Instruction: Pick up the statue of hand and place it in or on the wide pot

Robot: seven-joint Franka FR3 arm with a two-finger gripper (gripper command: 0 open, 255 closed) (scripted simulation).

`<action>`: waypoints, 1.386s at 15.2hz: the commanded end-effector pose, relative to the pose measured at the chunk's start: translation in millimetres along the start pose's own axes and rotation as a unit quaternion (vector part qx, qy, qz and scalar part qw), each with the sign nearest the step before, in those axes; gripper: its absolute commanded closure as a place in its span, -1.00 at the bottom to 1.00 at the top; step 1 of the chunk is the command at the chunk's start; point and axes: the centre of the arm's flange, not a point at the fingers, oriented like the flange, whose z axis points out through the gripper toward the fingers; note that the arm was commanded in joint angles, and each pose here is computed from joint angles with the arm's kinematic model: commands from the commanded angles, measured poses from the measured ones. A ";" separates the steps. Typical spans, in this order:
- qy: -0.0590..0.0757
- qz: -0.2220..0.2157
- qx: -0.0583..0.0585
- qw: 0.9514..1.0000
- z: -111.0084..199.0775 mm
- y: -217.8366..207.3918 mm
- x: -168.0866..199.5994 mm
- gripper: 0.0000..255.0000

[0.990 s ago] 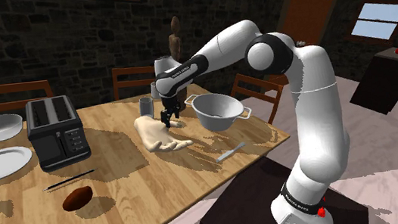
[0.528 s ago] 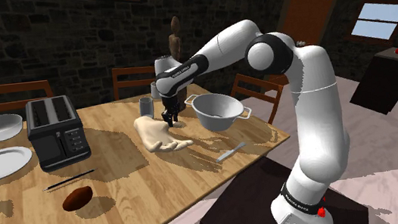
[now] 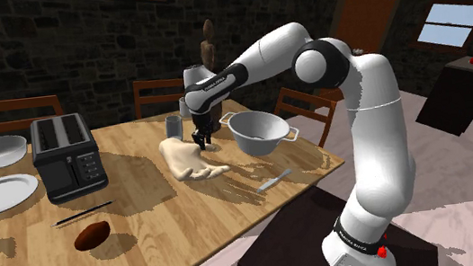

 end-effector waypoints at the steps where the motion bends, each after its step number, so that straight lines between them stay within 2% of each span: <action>1: 0.000 -0.001 0.000 1.000 -9.2 0.0 -1.5 1.00; 21: 0.000 -0.001 0.000 1.000 -113.7 7.2 -14.1 1.00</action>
